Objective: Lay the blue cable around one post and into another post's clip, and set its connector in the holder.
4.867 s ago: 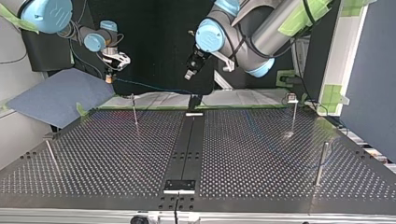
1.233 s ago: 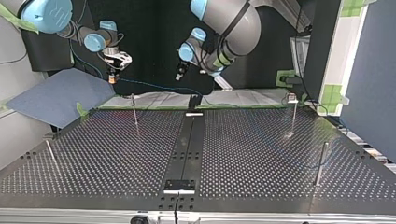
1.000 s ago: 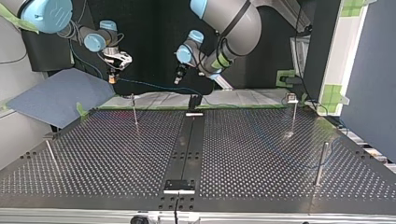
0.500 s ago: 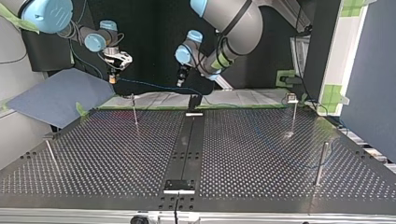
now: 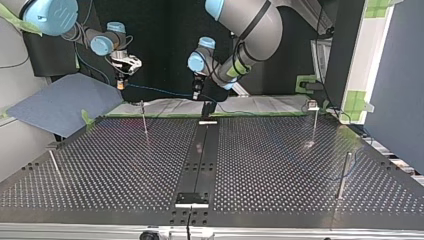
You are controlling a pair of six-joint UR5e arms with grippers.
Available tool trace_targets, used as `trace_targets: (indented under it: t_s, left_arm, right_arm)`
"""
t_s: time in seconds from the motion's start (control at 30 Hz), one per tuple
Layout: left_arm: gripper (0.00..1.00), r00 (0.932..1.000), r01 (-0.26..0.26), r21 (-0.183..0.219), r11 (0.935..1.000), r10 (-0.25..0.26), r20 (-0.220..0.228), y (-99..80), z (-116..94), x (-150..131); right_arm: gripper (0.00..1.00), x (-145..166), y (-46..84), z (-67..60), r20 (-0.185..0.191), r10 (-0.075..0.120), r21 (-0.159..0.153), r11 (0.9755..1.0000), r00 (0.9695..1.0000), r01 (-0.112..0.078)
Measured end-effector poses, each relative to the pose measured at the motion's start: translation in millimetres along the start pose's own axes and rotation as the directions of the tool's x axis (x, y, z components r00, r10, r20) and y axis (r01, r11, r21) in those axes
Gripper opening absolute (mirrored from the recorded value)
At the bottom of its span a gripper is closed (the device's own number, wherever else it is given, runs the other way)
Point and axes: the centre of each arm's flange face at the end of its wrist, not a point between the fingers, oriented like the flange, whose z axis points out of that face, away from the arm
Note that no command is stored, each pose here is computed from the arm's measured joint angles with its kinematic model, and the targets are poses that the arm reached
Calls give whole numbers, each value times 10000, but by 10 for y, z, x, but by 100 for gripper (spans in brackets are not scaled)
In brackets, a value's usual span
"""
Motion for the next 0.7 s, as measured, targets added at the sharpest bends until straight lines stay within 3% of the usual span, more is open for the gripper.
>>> trace_targets:
  t_s: [0.3, 0.57, 0.7]
  left_arm:
    - [100, 10000, 66, 465, 9989, -66, -5, -51, 42, -40]
    - [75, 9999, 103, 493, 9987, -102, -10, -27, 65, -52]
    - [68, 9999, 127, 558, 9984, -126, -17, -15, 78, -56]
  right_arm:
    - [0, 4, 12, 3, -29, 5, -29, 10000, 10000, -5]
    - [0, 8, 34, 7, -48, 12, -66, 10000, 10000, -12]
    - [0, 8, 35, 7, -50, 8, -64, 10000, 10000, -8]
